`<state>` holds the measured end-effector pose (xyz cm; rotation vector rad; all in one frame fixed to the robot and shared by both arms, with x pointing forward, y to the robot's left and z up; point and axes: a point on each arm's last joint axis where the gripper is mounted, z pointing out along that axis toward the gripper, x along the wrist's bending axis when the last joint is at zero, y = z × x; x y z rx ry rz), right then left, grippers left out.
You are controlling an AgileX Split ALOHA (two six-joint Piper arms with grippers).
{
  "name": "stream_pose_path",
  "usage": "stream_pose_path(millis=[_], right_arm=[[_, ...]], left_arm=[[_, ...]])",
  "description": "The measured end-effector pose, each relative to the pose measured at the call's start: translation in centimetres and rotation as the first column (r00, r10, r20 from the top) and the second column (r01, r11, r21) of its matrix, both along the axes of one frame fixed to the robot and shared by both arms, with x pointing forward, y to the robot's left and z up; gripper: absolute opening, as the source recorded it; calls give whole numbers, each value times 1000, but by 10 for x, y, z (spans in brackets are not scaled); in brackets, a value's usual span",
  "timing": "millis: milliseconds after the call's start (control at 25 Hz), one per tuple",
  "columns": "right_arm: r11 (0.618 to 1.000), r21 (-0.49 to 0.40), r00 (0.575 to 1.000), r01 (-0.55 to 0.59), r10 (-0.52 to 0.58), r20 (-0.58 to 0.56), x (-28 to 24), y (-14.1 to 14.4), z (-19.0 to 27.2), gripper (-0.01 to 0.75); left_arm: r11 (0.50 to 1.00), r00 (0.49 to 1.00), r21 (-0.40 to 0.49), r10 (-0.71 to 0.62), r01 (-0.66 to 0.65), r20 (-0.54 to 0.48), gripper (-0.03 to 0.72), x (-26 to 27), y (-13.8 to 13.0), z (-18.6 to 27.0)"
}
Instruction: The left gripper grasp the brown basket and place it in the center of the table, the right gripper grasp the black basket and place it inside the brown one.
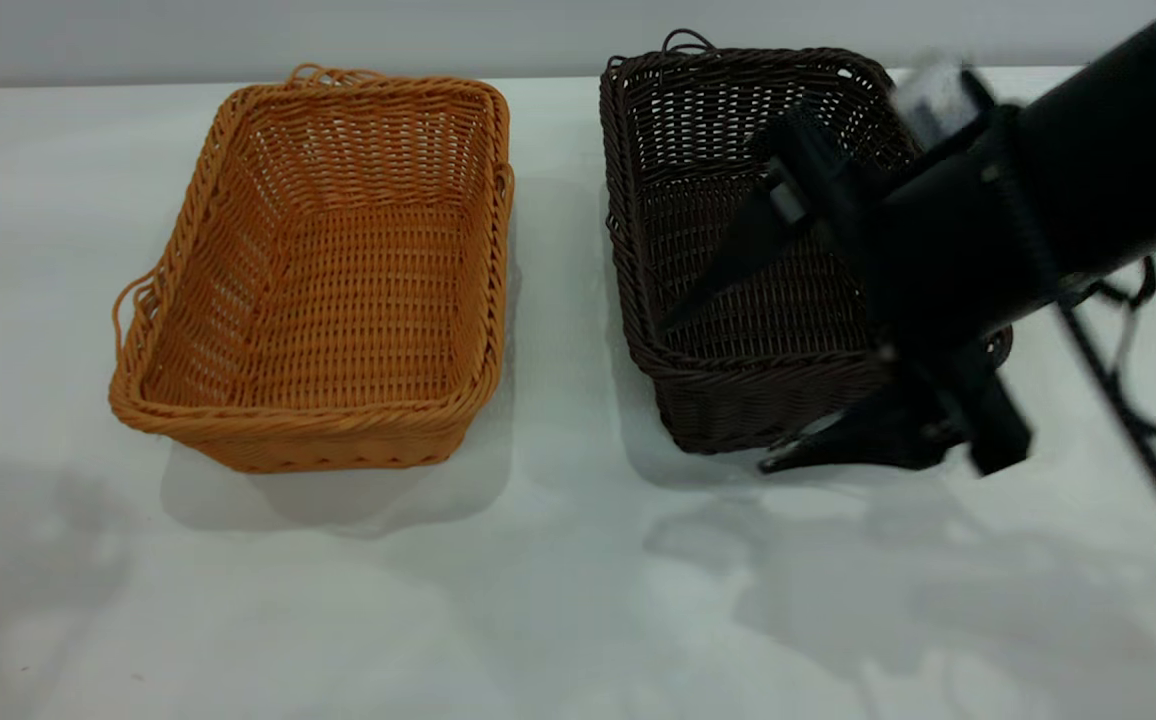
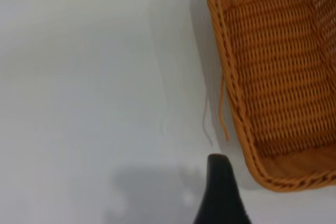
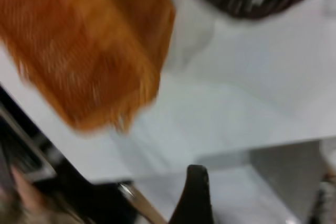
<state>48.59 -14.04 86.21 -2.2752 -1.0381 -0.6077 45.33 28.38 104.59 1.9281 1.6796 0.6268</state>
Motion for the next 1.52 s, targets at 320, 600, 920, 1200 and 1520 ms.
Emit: stream_pose_path(millis=[320,600,920,1200,1520], right_arm=[[949,-116,947,294,-306,-100,37,0,-28,583],[836,-280,853,473,-514,-95,48,-5,-54,583],[802,-288,819,524,-567,-89,66,4,-68,583],[805,-286,823,520,-561,-84,67,4,-68,583],[810,-288,830,511,-552,-78,67,4,-68,583]], left_arm=[[1000,1000,-1,1,-1,23,477,2,0,3],[999,999,-35,40,-40,-1,477,15,-1,-1],[998,986,-16,49,-53,-159,477,84,-6,-66],[988,951,-76,105,-132,-292,510,140,-13,-134],[989,925,-62,105,-137,-365,517,170,-16,-193]])
